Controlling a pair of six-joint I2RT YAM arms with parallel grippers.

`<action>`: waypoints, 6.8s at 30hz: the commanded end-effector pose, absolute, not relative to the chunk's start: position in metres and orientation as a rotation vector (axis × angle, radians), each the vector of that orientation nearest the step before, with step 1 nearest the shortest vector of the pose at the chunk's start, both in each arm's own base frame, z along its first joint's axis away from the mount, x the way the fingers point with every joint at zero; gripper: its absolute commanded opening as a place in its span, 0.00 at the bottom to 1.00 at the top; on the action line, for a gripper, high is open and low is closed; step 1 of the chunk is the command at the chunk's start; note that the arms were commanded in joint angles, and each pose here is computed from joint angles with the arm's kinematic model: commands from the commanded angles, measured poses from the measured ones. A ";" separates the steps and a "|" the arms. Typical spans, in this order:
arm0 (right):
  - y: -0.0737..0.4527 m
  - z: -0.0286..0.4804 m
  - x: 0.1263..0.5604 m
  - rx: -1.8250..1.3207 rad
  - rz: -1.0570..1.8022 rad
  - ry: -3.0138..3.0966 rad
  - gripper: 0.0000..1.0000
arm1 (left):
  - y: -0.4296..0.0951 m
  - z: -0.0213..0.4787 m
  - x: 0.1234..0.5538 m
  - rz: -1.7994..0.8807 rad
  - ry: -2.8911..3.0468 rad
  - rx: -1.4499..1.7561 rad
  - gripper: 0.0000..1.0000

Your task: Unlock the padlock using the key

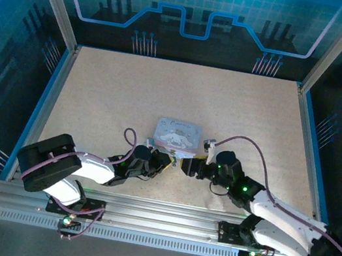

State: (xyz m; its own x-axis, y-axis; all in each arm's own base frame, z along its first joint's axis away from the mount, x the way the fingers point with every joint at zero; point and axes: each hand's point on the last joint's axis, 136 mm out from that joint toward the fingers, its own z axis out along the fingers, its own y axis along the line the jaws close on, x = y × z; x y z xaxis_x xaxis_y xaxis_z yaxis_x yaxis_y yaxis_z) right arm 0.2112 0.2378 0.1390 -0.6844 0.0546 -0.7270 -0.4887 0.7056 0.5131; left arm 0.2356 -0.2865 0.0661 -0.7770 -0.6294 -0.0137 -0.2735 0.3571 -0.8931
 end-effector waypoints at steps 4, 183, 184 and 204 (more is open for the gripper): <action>0.221 0.159 0.212 -0.705 0.622 1.952 0.84 | -0.289 0.092 0.238 -1.464 2.199 -0.808 0.11; 0.260 0.084 0.216 -0.176 1.018 2.208 0.49 | -0.193 0.113 0.286 -0.960 2.479 -0.486 0.86; 0.261 0.087 0.216 -0.193 1.029 2.198 0.50 | -0.194 0.109 0.290 -0.950 2.492 -0.478 0.86; 0.260 0.098 0.260 -0.256 1.079 2.157 0.58 | -0.192 0.040 0.284 -0.856 2.655 -0.524 0.67</action>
